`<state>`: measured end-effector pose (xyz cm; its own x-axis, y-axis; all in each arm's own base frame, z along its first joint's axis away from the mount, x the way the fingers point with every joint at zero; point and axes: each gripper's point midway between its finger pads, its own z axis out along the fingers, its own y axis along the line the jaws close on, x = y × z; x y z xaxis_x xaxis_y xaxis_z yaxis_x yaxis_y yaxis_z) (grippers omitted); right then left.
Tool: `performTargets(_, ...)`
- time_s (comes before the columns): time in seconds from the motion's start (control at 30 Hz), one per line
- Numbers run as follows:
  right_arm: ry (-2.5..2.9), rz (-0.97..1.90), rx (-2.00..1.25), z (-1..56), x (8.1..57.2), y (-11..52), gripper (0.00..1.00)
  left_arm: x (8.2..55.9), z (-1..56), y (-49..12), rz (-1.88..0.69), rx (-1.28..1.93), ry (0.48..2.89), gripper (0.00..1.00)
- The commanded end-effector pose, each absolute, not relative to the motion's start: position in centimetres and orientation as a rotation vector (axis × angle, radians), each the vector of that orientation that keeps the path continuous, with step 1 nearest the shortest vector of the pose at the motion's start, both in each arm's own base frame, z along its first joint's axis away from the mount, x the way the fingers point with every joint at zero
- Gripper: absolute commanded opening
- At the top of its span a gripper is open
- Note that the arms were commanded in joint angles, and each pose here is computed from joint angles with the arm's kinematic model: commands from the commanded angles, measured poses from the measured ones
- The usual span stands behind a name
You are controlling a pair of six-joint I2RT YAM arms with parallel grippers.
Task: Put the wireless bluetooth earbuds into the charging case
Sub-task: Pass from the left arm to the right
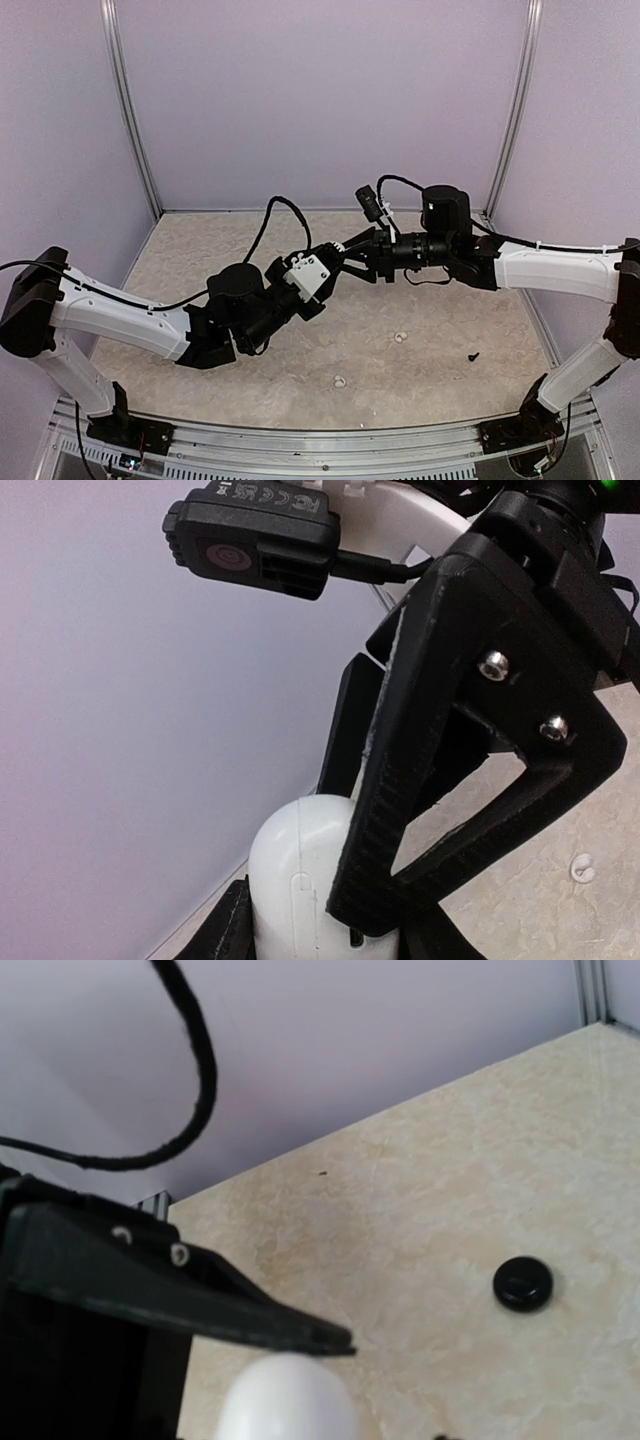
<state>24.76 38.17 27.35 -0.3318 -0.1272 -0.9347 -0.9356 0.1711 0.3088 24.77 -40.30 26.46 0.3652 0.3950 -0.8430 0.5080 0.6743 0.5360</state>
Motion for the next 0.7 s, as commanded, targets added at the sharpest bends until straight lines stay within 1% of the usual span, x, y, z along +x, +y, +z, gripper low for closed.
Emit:
performTargets(0.0,1.589,1.273,-1.056,28.5,24.4,39.2,0.46,24.6,28.8,-40.7,-0.102,0.834,1.201,0.38)
performTargets(0.17,1.589,1.251,-1.047,28.7,24.7,39.1,0.36,24.5,28.8,-40.7,-0.098,0.841,1.197,0.41)
performTargets(0.23,1.581,1.244,-1.051,28.9,24.7,39.1,0.32,24.5,28.6,-40.8,-0.091,0.844,1.2,0.44)
performTargets(0.3,1.573,1.235,-1.054,29.1,24.7,39.1,0.27,24.7,28.3,-40.8,-0.082,0.842,1.208,0.51)
performTargets(0.37,1.565,1.214,-1.055,29.4,24.8,39.0,0.25,24.7,28.1,-40.7,-0.084,0.841,1.215,0.62)
performTargets(0.43,1.557,1.18,-1.055,29.6,25.0,38.7,0.23,24.5,28.0,-40.6,-0.098,0.836,1.224,0.72)
performTargets(0.47,1.549,1.16,-1.055,30.0,25.0,38.5,0.23,24.3,28.0,-40.5,-0.107,0.831,1.229,0.75)
performTargets(0.57,1.527,1.072,-1.051,30.8,25.4,37.8,0.22,23.7,27.9,-40.0,-0.153,0.816,1.253,0.8)
performTargets(0.67,1.509,0.92,-1.045,31.6,26.5,36.7,0.22,22.8,28.4,-39.6,-0.26,0.774,1.298,0.81)
